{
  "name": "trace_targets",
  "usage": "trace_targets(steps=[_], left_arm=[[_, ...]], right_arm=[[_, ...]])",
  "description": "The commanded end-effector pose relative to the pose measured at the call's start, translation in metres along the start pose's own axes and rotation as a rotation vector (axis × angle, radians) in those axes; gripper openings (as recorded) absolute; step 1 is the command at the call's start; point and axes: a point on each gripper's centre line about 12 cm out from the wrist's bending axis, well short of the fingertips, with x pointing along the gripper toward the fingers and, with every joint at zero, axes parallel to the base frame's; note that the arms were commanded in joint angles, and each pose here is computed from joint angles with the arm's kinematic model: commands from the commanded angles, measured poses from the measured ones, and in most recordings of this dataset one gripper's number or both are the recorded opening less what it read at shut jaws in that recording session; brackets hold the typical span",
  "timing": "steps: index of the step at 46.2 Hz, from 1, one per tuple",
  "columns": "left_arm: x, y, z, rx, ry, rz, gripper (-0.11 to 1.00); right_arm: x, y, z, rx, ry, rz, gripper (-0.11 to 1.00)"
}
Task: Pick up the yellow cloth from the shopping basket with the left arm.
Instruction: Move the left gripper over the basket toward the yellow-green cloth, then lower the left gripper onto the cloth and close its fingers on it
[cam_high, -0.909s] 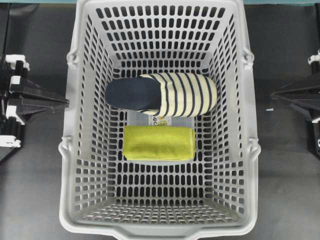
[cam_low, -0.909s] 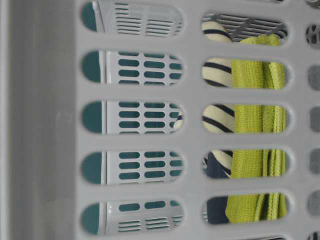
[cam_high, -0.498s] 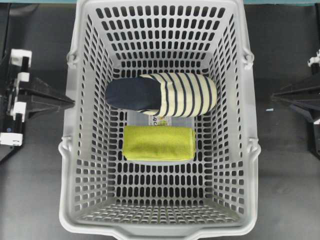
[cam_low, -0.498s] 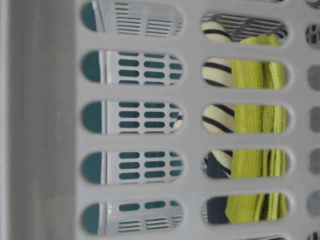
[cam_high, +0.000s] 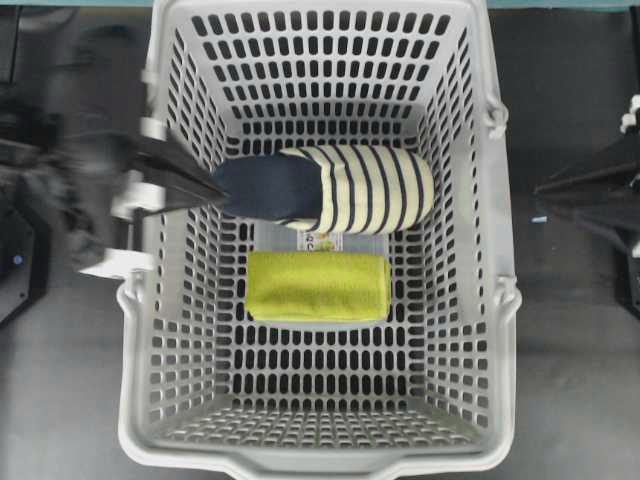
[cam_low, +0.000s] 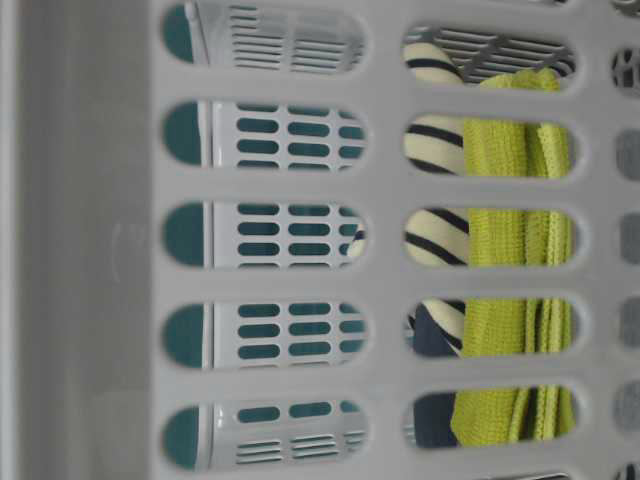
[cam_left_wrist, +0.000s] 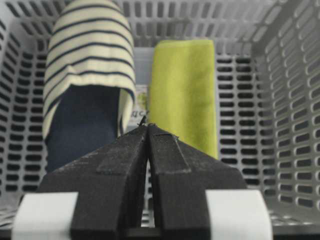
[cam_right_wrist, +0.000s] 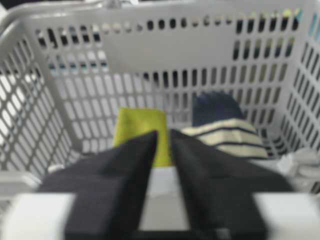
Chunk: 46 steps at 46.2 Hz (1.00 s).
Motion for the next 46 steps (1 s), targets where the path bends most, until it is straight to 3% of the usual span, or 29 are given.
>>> trace_targets(steps=[1, 6, 10, 19, 22, 29, 34, 46], left_arm=[[0.017, -0.001, 0.013, 0.006, 0.055, 0.002, 0.0], [0.037, -0.003, 0.016, 0.011, 0.107, 0.0, 0.0], [0.052, -0.004, 0.016, 0.017, 0.138, 0.0, 0.0], [0.08, -0.004, 0.009, 0.025, 0.199, 0.0, 0.05], [0.092, -0.007, 0.005, 0.026, 0.236, -0.003, 0.2], [0.121, -0.015, -0.006, 0.034, 0.324, -0.013, 0.68], [0.143, -0.023, -0.015, 0.044, 0.367, -0.023, 0.88], [0.179, -0.04, -0.047, 0.075, 0.472, -0.045, 0.88]], right_arm=[[0.0, 0.001, 0.011, 0.006, -0.028, 0.002, 0.34], [0.0, 0.002, 0.012, 0.014, -0.032, 0.007, 0.64], [0.0, 0.002, 0.012, 0.024, -0.033, 0.007, 0.79], [0.0, 0.002, 0.011, 0.025, -0.032, 0.007, 0.77], [0.0, 0.002, 0.011, 0.027, -0.032, 0.007, 0.77], [0.0, 0.002, 0.012, 0.025, -0.039, 0.007, 0.77], [0.0, 0.001, 0.014, 0.026, -0.055, 0.007, 0.77], [0.0, 0.002, 0.015, 0.025, -0.082, 0.009, 0.77]])
